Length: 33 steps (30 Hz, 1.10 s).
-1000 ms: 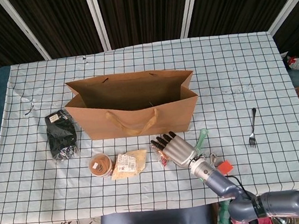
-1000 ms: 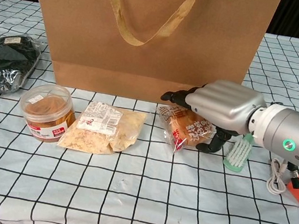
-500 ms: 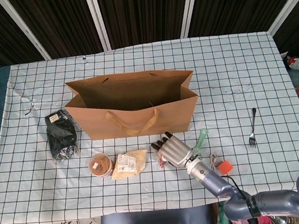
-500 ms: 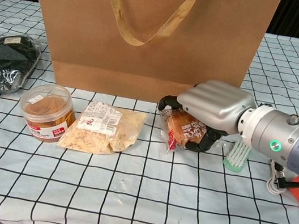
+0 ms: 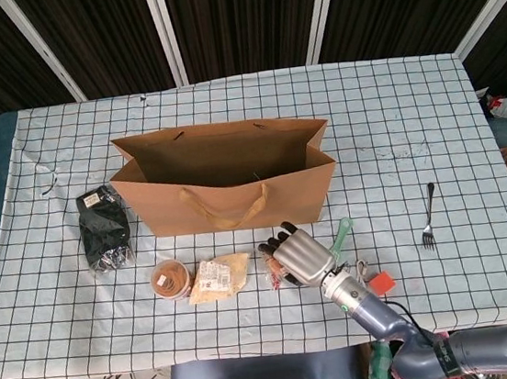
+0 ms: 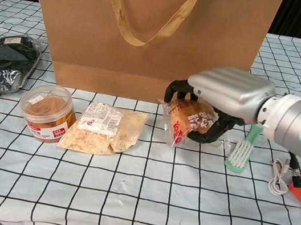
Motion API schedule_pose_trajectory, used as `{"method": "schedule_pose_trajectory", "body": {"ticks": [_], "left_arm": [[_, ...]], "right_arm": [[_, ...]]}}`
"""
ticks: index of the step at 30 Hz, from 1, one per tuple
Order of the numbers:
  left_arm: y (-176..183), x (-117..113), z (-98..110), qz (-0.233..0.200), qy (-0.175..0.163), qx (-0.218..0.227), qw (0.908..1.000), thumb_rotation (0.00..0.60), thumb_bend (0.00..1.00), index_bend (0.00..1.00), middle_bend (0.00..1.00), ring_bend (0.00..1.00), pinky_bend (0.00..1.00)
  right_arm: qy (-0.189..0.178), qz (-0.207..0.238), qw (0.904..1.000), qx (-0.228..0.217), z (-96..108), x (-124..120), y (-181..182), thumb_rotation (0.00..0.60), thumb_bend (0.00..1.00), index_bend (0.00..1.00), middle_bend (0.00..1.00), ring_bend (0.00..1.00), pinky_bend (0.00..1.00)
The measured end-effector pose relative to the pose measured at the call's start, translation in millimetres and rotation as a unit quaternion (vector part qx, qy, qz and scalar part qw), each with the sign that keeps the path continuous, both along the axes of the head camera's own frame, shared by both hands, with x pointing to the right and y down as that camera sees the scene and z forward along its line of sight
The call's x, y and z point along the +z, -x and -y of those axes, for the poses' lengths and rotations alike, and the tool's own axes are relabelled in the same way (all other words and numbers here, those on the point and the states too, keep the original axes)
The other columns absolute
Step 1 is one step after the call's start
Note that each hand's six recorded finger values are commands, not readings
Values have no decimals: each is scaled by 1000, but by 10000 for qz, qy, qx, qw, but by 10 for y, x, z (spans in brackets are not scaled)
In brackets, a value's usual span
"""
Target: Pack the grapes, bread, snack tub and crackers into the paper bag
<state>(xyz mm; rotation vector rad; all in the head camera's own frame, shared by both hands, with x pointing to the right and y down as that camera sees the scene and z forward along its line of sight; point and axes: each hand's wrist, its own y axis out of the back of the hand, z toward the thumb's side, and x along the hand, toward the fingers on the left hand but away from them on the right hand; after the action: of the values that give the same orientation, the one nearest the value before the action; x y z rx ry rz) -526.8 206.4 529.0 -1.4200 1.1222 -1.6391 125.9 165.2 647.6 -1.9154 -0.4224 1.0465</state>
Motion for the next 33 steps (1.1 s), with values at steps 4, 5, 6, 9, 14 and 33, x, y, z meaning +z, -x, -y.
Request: {"method": "schedule_pose_trajectory", "body": {"ticks": [4,5,6,9,14,33], "left_arm": [[-5,4,-2,10,3,6,10000,600,235,86,65,0,82],[-7,7,-4,16,8,9,10000,600,235,86,65,0,82],[-9,9,-5,19,11,10,10000,600,234,86,65,0,82],[-17,18,-9,35,25,20,10000,600,235,86,65,0,81],[-39,21,-19,37,26,39,10000,600,235,86,65,0,82],[2,9,-2,42,2,-34,10000,600,234,86,65,0,82]], "right_arm": [[-186,298,9986,383,63,-330,-225,600,354,304,343,352,184],[-261,356,9979,482,83,-415,-297,600,354,304,343,352,185],[-368,427,9965,622,108,-531,-400,600,354,304,343,352,185],[-681,575,9911,985,159,-835,-682,600,354,304,343,352,185],[-1319,656,9757,1620,255,-1348,-1199,600,355,304,344,352,185],[-1916,593,9631,1794,1509,-1895,-1132,600,355,308,333,352,194]]}}
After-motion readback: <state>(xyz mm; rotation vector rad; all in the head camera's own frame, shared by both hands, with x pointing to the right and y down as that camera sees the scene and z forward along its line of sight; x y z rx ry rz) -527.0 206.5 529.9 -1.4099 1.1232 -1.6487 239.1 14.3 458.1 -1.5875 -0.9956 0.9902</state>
